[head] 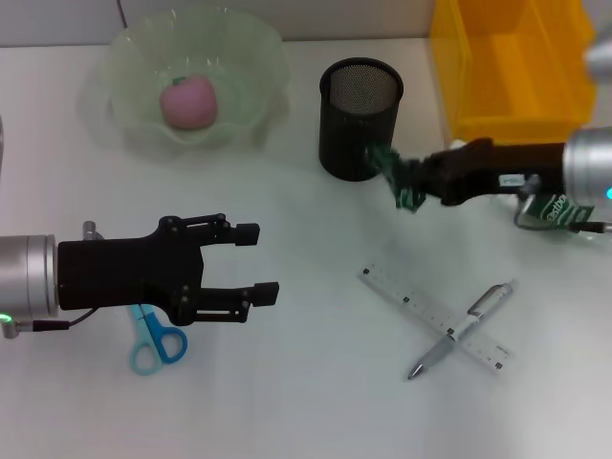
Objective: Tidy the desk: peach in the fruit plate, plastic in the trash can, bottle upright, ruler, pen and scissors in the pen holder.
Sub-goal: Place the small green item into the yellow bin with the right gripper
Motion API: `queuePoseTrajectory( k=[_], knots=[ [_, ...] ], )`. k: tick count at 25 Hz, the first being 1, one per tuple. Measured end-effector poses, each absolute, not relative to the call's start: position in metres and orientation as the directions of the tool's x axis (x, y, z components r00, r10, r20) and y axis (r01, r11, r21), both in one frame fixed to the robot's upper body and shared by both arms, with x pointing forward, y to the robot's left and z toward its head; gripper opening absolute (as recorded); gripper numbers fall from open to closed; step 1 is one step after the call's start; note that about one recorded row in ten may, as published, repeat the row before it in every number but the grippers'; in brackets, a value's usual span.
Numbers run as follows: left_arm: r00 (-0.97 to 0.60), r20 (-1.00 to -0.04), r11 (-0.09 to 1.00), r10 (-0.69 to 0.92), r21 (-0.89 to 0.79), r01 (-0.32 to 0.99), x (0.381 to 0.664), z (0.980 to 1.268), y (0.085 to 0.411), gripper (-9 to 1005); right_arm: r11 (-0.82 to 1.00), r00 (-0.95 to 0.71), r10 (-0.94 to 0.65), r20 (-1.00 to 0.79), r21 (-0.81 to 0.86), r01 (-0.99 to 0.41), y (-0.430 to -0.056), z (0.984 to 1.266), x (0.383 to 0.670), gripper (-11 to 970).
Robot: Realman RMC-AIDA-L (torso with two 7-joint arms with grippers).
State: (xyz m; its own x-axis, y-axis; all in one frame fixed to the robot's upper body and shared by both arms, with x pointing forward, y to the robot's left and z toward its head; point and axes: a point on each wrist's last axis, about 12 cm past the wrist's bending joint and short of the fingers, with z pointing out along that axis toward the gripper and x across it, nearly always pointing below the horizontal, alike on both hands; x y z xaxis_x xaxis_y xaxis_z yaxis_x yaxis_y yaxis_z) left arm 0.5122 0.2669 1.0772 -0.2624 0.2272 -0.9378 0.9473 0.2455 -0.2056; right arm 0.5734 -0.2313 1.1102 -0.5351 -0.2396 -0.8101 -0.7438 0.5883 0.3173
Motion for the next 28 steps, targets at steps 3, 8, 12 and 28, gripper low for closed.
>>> queuePoseTrajectory(
  k=[3,8,12,28],
  knots=[
    [-0.263,-0.937,0.248,0.228,-0.205,0.947,0.512,1.077,0.267,795,0.575,-0.464,-0.098,-0.880,0.330,-0.748,-0.252,1.106,0.560,48],
    [-0.253,-0.940,0.247,0.230,-0.195,0.949,0.512,1.076,0.267,795,0.610,-0.307,0.102,-0.946,0.304,-0.732,-0.287,1.106,0.541,47],
    [-0.245,-0.942,0.243,0.230,-0.188,0.952,0.511,1.076,0.266,795,0.699,-0.192,0.229,-0.954,0.298,-0.650,-0.319,1.109,0.533,46],
    [-0.241,-0.944,0.237,0.227,-0.186,0.953,0.512,1.076,0.263,794,0.891,-0.193,0.185,-0.964,0.247,-0.381,-0.348,1.104,0.576,45]
  ],
)
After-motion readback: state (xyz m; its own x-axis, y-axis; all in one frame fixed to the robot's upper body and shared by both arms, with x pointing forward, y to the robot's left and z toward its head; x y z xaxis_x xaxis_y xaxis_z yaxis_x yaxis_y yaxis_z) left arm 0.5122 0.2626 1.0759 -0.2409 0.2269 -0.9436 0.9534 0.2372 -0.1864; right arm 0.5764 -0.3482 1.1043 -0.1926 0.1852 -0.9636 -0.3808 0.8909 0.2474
